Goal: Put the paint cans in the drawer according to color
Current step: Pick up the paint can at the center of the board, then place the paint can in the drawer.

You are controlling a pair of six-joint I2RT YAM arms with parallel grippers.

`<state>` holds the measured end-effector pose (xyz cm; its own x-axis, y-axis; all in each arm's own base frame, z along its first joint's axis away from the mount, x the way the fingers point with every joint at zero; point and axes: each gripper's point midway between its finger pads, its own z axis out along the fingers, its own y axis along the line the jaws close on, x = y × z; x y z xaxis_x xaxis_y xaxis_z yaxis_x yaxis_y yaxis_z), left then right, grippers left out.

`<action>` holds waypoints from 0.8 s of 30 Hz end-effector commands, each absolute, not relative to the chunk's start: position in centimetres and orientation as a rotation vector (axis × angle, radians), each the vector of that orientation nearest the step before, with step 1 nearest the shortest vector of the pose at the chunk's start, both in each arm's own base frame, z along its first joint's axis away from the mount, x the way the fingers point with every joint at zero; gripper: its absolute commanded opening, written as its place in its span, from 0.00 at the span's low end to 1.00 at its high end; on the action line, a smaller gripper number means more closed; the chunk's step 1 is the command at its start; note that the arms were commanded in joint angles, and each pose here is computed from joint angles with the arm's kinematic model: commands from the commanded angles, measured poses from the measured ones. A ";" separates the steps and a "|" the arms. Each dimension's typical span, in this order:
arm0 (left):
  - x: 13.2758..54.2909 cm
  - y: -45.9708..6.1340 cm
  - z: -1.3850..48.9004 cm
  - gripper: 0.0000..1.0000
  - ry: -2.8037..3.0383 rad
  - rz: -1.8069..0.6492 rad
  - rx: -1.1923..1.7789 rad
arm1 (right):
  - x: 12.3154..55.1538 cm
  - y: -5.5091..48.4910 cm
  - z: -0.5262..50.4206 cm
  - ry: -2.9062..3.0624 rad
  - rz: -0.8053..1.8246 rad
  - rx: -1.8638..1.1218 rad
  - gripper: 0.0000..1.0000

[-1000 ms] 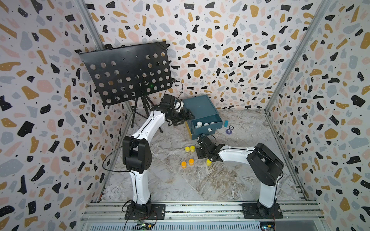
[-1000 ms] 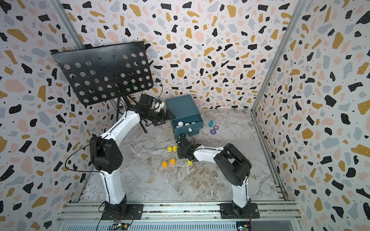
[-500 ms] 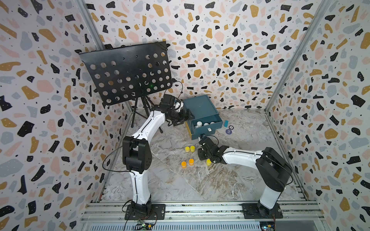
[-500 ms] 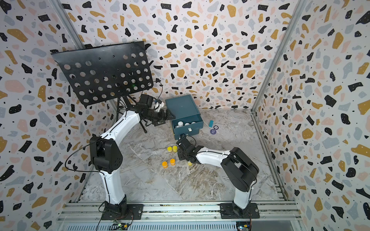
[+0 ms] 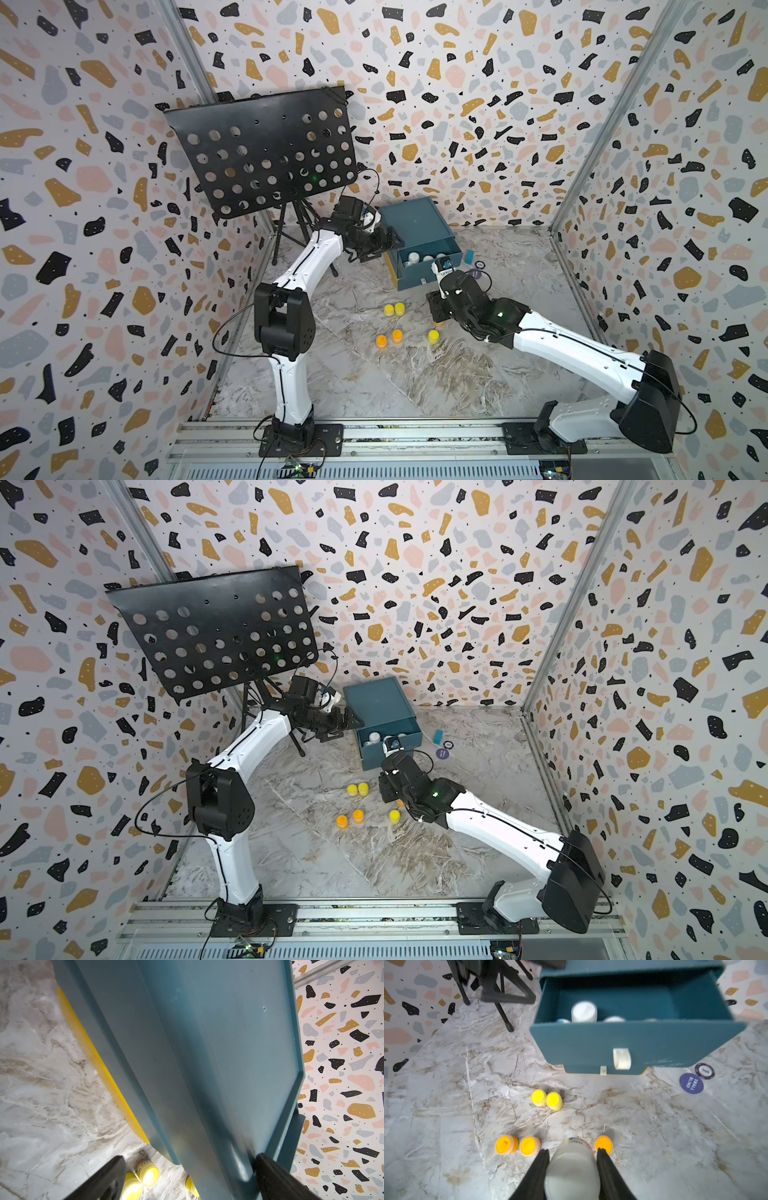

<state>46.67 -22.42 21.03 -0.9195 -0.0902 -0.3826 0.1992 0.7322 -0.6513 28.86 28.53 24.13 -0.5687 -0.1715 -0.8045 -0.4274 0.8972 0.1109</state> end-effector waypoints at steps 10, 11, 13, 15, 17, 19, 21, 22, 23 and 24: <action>46.3 -21.8 19.1 1.00 2.607 -0.993 0.055 | 35.0 26.9 32.0 2.197 0.380 -0.386 0.29; 46.3 -21.8 19.1 1.00 2.607 -0.992 0.054 | 35.7 27.0 31.9 2.211 0.382 -0.386 0.29; 46.3 -21.8 19.1 1.00 2.606 -0.991 0.055 | 36.9 27.4 31.6 2.228 0.389 -0.393 0.29; 46.3 -21.8 19.1 1.00 2.606 -0.994 0.056 | 37.9 28.1 31.0 2.243 0.397 -0.402 0.29; 46.3 -21.8 19.1 1.00 2.607 -0.992 0.054 | 38.8 28.9 30.3 2.258 0.410 -0.410 0.29; 46.3 -21.8 19.2 1.00 2.605 -0.996 0.055 | 39.5 29.7 29.5 2.274 0.422 -0.422 0.29; 46.4 -21.8 19.1 1.00 2.605 -0.995 0.055 | 40.1 30.4 28.8 2.288 0.430 -0.429 0.28; 46.3 -21.8 19.1 1.00 2.608 -0.993 0.052 | 40.4 30.7 28.5 2.292 0.430 -0.433 0.28; 46.4 -21.8 19.1 1.00 2.607 -0.994 0.055 | 40.7 30.9 28.2 2.297 0.428 -0.432 0.27; 46.3 -21.8 19.0 1.00 2.609 -0.994 0.052 | 40.9 31.1 28.0 2.300 0.426 -0.433 0.27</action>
<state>46.65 -22.43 21.02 -0.9206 -0.0900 -0.3801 0.1985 0.7302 -0.6537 41.18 30.70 26.29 -0.6781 -0.1757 -0.7137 -0.4001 0.9028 0.1578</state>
